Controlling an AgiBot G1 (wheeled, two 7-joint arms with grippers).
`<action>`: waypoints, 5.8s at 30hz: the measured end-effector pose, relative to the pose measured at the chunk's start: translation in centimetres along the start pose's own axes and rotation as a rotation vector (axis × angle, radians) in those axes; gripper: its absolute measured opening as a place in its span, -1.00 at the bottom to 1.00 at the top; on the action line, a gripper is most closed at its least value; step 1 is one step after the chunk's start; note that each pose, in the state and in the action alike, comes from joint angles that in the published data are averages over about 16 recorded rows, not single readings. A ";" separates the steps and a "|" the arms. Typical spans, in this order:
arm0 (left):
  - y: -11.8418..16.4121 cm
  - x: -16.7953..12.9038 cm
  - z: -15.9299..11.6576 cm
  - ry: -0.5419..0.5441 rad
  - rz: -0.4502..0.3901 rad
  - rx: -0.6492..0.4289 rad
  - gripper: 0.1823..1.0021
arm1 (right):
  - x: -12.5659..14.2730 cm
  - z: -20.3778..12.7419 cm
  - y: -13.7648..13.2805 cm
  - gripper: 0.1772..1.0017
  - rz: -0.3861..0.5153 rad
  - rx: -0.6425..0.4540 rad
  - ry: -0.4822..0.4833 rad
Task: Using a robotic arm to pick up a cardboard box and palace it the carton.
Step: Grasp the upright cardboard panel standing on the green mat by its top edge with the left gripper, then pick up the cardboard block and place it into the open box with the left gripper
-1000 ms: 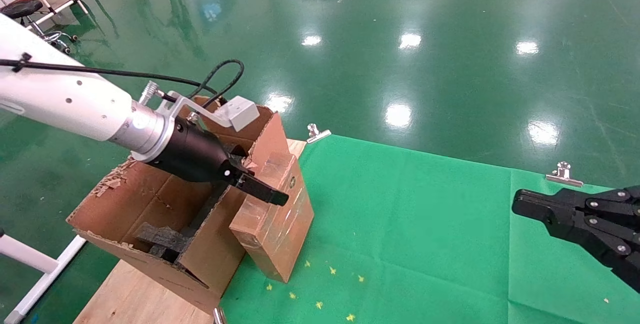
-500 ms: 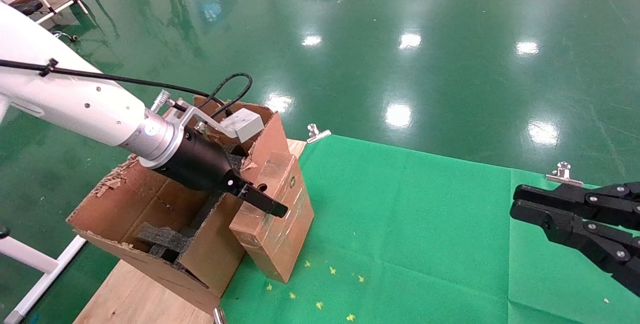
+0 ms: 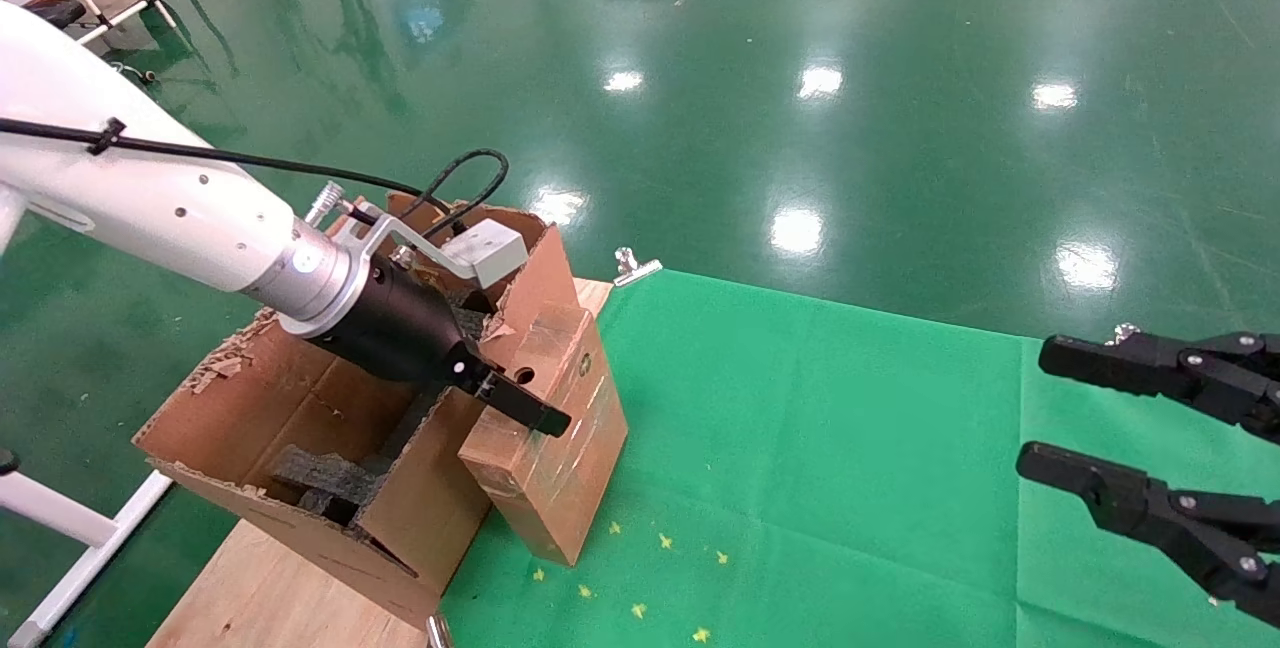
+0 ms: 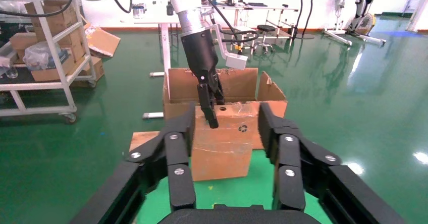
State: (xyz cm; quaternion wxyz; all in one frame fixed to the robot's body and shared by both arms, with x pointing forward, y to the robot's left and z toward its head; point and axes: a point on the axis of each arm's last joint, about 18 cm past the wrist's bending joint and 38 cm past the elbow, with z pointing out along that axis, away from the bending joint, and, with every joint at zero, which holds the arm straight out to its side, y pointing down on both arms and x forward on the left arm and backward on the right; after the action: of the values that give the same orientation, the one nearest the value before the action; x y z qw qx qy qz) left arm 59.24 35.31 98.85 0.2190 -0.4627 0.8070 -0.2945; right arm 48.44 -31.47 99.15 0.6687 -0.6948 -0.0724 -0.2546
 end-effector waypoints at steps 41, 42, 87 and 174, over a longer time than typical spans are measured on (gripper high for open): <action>-2.5 -0.3 -4.9 0.020 0.059 0.176 -0.58 | 0.0 0.0 0.0 1.00 0.000 0.000 0.000; -2.8 -0.5 -5.7 0.019 0.067 0.202 -0.59 | 0.0 0.0 0.0 1.00 0.000 0.000 0.000; 11.4 -19.3 -13.2 -0.367 -0.166 0.249 -0.68 | 0.0 0.0 0.0 1.00 0.000 0.000 0.000; 15.8 -23.3 3.3 -0.544 -0.306 0.145 -0.75 | 0.0 0.0 0.0 1.00 0.000 0.000 0.000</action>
State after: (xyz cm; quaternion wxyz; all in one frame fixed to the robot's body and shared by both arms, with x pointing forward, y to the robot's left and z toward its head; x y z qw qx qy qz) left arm 62.65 61.06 87.60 0.4123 -0.6235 0.6169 -0.2463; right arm 48.44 -31.48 99.15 0.6687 -0.6948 -0.0724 -0.2546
